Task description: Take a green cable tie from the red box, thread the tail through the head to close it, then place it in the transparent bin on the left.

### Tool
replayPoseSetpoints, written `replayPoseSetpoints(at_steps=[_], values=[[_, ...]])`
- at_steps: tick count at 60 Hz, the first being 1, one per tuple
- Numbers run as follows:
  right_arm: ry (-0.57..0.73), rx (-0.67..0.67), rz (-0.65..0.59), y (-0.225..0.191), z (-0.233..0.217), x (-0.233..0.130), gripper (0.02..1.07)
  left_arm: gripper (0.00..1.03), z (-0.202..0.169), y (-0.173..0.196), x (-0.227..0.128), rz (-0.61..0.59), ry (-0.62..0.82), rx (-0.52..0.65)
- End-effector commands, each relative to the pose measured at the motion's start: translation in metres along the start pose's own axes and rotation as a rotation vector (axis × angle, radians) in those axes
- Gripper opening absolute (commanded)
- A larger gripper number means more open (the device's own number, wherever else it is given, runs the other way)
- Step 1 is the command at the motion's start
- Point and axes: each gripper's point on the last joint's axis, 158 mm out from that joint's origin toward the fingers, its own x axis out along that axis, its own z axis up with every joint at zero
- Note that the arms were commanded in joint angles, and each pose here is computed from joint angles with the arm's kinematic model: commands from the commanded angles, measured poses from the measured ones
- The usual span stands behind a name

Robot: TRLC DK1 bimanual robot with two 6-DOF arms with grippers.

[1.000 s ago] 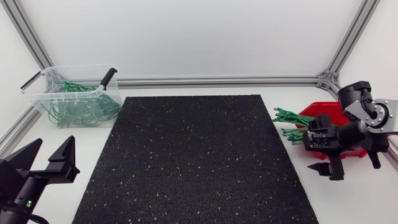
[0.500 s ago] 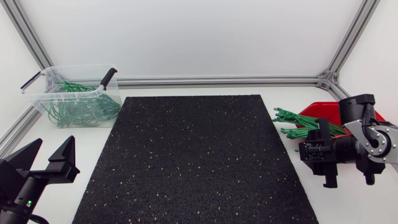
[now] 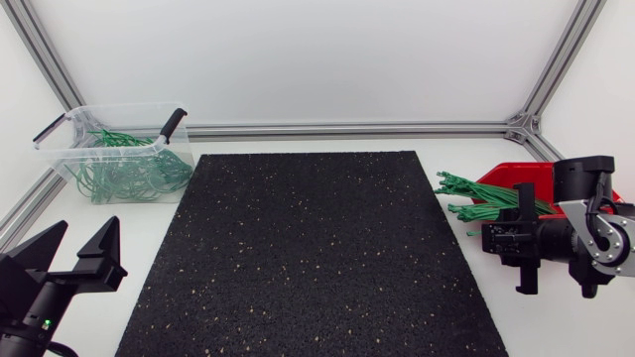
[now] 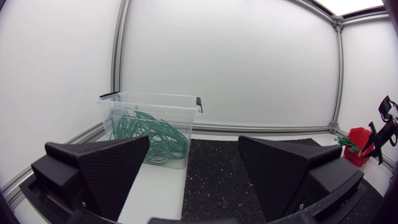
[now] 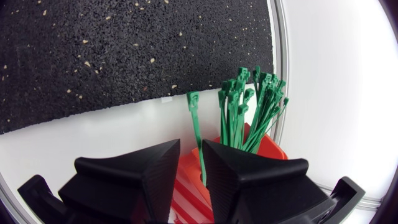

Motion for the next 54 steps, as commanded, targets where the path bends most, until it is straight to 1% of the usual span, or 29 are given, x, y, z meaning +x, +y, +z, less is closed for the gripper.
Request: replayPoseSetpoints(at_steps=[1, 20, 34, 36, 39, 41, 54], values=[[0.012, -0.006, 0.027, 0.012, -0.005, 0.005, 0.31, 0.99, -0.025, 0.003, 0.002, 0.008, 0.059, -0.011], [0.015, -0.005, 0.029, 0.014, -0.006, 0.010, 0.31, 0.99, -0.025, 0.003, 0.002, 0.007, 0.059, -0.011], [0.024, -0.011, 0.010, 0.011, -0.007, 0.014, 0.29, 0.99, -0.025, 0.004, 0.002, 0.011, 0.060, -0.011], [0.025, -0.009, 0.008, 0.011, -0.007, 0.014, 0.25, 0.99, -0.025, 0.004, 0.002, 0.013, 0.060, -0.011], [0.027, -0.011, 0.005, 0.010, -0.008, 0.013, 0.24, 0.99, -0.025, 0.004, 0.002, 0.010, 0.061, -0.011], [0.028, -0.012, 0.006, 0.010, -0.008, 0.013, 0.21, 0.99, -0.025, 0.004, 0.002, 0.010, 0.061, -0.011], [0.045, -0.019, -0.017, 0.005, -0.013, 0.017, 0.21, 0.99, -0.025, 0.003, 0.002, 0.005, 0.061, -0.011]])
